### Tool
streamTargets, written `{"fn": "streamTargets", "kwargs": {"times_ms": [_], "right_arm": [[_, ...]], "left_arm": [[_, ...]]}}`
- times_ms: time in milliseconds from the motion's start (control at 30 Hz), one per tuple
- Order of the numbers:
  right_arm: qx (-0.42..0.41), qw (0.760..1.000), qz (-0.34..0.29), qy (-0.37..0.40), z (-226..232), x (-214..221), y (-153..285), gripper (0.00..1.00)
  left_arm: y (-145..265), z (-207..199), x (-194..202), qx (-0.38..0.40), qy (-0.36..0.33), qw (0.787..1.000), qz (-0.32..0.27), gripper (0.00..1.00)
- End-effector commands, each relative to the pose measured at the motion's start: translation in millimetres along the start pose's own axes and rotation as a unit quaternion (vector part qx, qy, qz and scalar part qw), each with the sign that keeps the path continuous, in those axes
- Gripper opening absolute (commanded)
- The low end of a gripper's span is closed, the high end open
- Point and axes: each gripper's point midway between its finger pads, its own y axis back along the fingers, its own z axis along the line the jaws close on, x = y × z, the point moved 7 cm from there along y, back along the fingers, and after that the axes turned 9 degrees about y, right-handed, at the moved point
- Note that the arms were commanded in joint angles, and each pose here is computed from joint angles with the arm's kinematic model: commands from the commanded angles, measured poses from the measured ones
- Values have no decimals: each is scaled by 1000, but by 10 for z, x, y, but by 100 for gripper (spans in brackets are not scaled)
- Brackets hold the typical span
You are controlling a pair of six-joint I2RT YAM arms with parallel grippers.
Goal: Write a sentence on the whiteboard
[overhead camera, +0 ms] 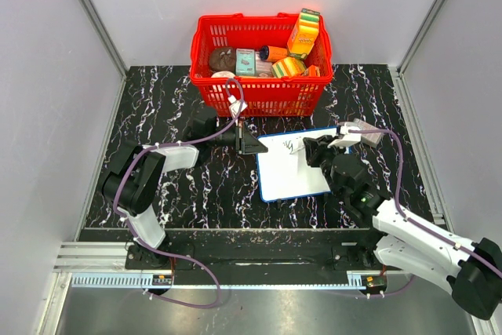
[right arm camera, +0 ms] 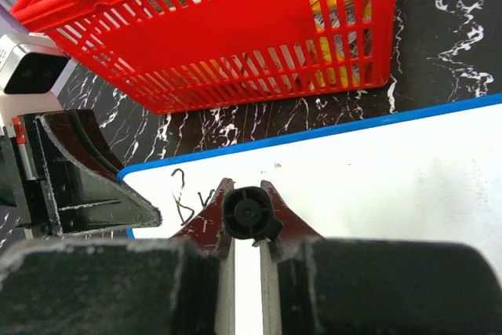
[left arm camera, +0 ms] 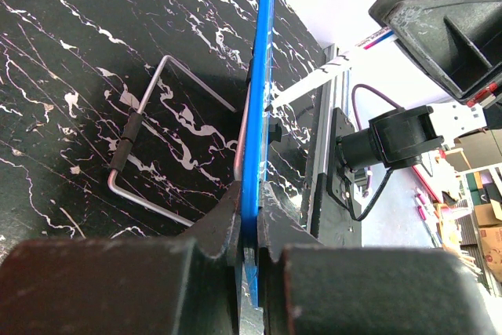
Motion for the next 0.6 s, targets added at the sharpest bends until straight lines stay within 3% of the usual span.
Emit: {"fn": "streamTargets", "kwargs": {"times_ms": [0,267,567], "right_arm": [[-11,1000,21,3,13,115,3,0],[-24,1000,3,-17,98,5,-38,0],[-59,994,-66,-58,137,-403,160,0]], "left_arm": [[-48,3,-121,4,-71,997,-12,0],[-47,-5,-126,5,-71,997,-12,0],[-50,4,-117,2,-71,997,-11,0]]}}
